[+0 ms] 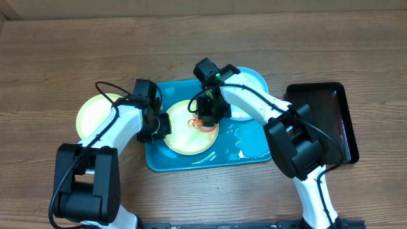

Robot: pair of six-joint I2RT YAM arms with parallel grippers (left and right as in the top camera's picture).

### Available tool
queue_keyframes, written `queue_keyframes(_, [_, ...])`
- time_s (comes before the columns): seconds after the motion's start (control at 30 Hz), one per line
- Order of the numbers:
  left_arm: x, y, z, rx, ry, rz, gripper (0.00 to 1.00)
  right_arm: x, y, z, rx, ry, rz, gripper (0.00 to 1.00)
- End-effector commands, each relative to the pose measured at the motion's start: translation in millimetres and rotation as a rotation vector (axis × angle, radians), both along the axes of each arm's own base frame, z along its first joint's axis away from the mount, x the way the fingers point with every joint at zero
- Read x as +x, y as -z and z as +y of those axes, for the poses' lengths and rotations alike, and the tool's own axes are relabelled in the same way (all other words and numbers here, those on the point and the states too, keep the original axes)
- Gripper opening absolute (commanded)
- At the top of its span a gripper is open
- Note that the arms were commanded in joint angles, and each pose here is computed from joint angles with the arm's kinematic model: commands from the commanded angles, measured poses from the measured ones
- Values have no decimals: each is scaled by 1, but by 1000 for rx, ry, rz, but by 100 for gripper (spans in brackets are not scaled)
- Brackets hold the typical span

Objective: Clean dirty plates on tray and stack at the side
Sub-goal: 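Bring the sponge down onto the second yellow plate with the right gripper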

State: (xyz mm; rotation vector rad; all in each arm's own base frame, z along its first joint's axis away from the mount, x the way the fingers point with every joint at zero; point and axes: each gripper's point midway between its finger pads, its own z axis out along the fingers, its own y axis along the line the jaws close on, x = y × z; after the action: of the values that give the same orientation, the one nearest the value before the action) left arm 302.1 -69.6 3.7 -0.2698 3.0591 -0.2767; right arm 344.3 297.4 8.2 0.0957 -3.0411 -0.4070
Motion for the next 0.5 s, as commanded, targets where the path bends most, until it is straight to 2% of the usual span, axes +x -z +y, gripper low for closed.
queue_keyframes(0.0, [-30,17,-8,-45,71,101,4,3,23,16,81,56,41,4])
queue_keyframes(0.2, [-31,17,-10,-59,72,102,4,-4,25,54,213,1,50,4])
queue_keyframes(0.37, [-30,17,-10,-59,70,100,4,-36,23,58,229,-71,158,4])
queue_keyframes(0.47, [-28,17,-11,-59,68,93,4,-50,20,44,176,-126,204,4])
